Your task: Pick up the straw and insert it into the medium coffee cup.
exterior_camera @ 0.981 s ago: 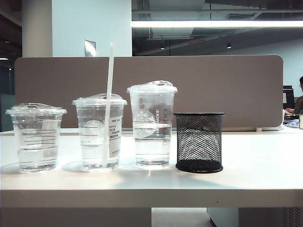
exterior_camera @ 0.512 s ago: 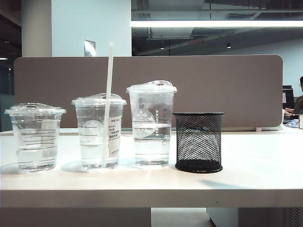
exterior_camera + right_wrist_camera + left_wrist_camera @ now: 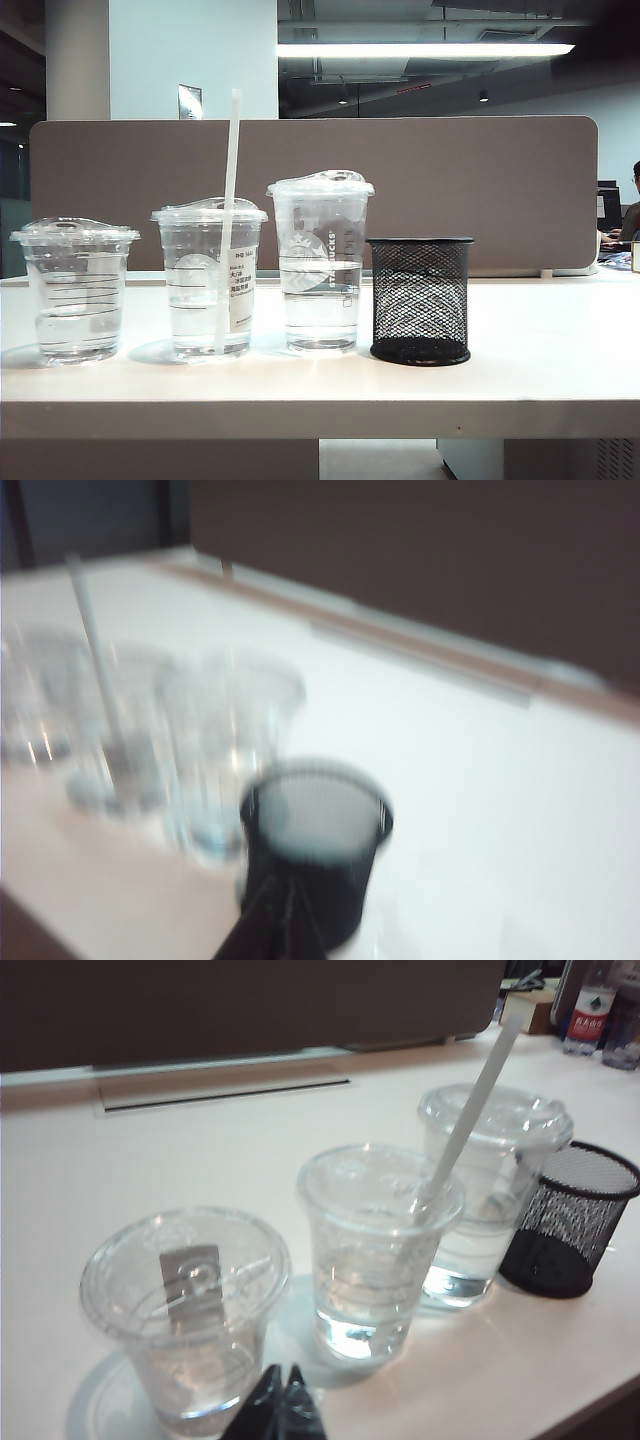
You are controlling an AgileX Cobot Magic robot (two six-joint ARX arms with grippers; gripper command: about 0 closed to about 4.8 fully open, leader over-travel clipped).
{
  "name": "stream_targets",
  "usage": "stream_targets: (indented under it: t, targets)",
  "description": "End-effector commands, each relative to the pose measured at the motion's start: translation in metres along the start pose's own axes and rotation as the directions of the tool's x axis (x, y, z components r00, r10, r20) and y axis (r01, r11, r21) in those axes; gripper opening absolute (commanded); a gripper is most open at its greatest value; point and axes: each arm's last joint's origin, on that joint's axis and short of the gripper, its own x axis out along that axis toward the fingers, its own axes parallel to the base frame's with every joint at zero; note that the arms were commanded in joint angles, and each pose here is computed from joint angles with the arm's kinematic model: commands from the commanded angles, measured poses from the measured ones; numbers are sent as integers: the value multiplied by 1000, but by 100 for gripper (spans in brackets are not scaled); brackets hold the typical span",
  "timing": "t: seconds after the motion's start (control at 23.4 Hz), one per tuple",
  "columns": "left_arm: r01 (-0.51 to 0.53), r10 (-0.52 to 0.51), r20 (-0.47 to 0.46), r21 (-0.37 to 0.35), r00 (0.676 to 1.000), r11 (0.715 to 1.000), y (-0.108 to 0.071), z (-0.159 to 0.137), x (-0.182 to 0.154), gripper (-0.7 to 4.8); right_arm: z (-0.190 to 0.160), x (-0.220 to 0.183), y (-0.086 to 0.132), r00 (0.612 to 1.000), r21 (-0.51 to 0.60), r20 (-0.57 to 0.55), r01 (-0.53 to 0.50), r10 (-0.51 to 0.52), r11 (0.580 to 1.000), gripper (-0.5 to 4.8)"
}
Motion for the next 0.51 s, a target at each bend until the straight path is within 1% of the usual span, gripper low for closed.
stream_targets:
  t: [0.04, 0.13, 0.3, 0.43, 0.51]
  targets:
    - [-5, -1, 73, 84, 997, 996, 0, 8, 0, -1, -18, 2, 3, 1000, 10, -1, -17, 17, 1000, -3]
    - [-9, -1, 87, 118, 996, 993, 0, 3, 2, -1, -30, 3, 5, 999, 36, -16, -28, 28, 999, -3]
    - [-2, -1, 31, 100, 1000, 995, 2, -17, 7, -1, -45, 3, 7, 1000, 48, -12, -28, 28, 998, -3]
    - [0, -1, 9, 91, 1000, 996, 2, -24, 8, -1, -54, 3, 9, 1000, 53, 2, -27, 27, 998, -3]
    - [1, -1, 1, 89, 1000, 996, 2, -26, 9, -1, -59, 3, 9, 1000, 52, -10, -28, 29, 998, -3]
